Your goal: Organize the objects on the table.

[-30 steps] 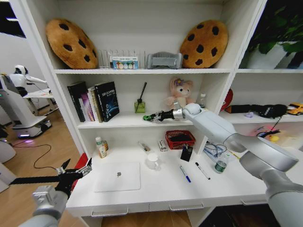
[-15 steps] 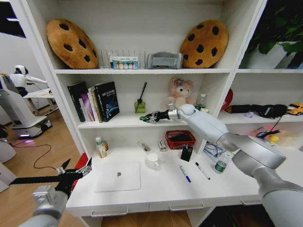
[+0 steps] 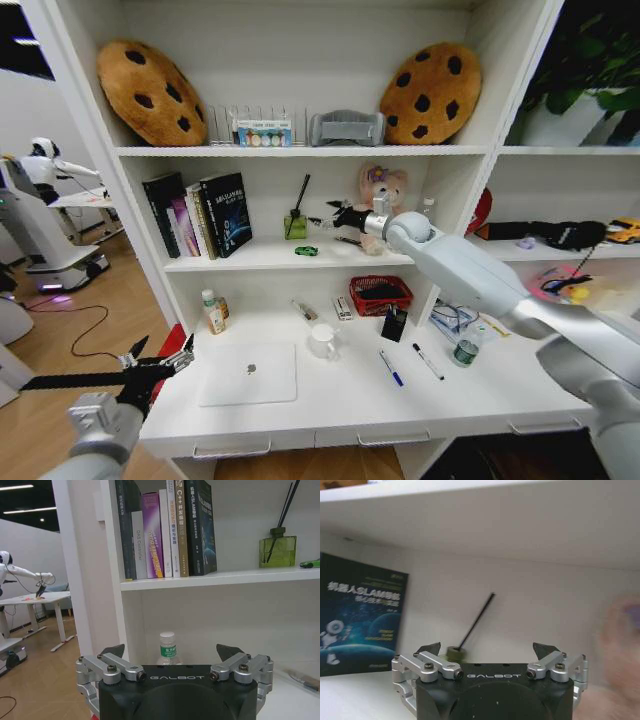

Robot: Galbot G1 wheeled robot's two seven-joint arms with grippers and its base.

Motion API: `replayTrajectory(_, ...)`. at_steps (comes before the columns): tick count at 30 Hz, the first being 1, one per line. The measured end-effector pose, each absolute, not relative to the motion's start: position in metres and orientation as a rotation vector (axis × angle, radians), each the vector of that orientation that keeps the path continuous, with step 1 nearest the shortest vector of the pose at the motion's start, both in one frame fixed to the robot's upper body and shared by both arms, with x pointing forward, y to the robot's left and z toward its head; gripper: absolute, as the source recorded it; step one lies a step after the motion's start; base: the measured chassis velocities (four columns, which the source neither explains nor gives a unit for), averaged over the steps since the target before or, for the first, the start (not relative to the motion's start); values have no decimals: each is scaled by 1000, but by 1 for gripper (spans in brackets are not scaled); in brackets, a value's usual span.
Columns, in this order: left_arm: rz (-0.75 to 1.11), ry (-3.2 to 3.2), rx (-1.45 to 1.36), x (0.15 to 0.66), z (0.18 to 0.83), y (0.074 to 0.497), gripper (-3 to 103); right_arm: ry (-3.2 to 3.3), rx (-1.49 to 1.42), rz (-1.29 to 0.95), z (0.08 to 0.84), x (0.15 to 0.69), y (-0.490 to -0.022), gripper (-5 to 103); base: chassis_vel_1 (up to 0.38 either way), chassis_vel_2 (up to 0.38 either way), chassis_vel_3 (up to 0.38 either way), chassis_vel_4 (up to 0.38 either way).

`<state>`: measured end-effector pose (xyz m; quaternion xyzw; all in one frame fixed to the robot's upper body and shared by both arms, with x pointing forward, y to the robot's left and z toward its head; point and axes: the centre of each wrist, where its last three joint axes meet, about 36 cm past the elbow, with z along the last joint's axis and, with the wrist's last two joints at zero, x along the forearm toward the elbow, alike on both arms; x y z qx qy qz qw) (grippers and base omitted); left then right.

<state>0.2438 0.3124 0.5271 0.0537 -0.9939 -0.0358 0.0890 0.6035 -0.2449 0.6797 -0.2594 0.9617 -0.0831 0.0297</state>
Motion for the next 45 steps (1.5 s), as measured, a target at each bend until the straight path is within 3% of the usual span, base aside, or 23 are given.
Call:
replayTrajectory(7, -107, -2957, 161, 244, 527, 312, 100, 3001, -465, -225, 662, 484, -308, 100, 0, 0, 0, 0)
replayTrajectory(21, -106, -2957, 158, 244, 527, 312, 100, 3073, -148, -208, 554, 374, -340, 100, 0, 0, 0, 0)
replayTrajectory(27, -106, -2957, 160, 244, 527, 312, 100, 3195, 70, -175, 488, 294, -345, 100, 0, 0, 0, 0)
replayTrajectory(33, -106, -2957, 159, 244, 527, 312, 100, 3289, 87, -86, 451, 251, -320, 100, 0, 0, 0, 0)
replayTrajectory(45, -106, -2957, 159, 244, 527, 312, 100, 3358, -11, 32, 443, 257, -293, 100, -19, -16, 16, 9)
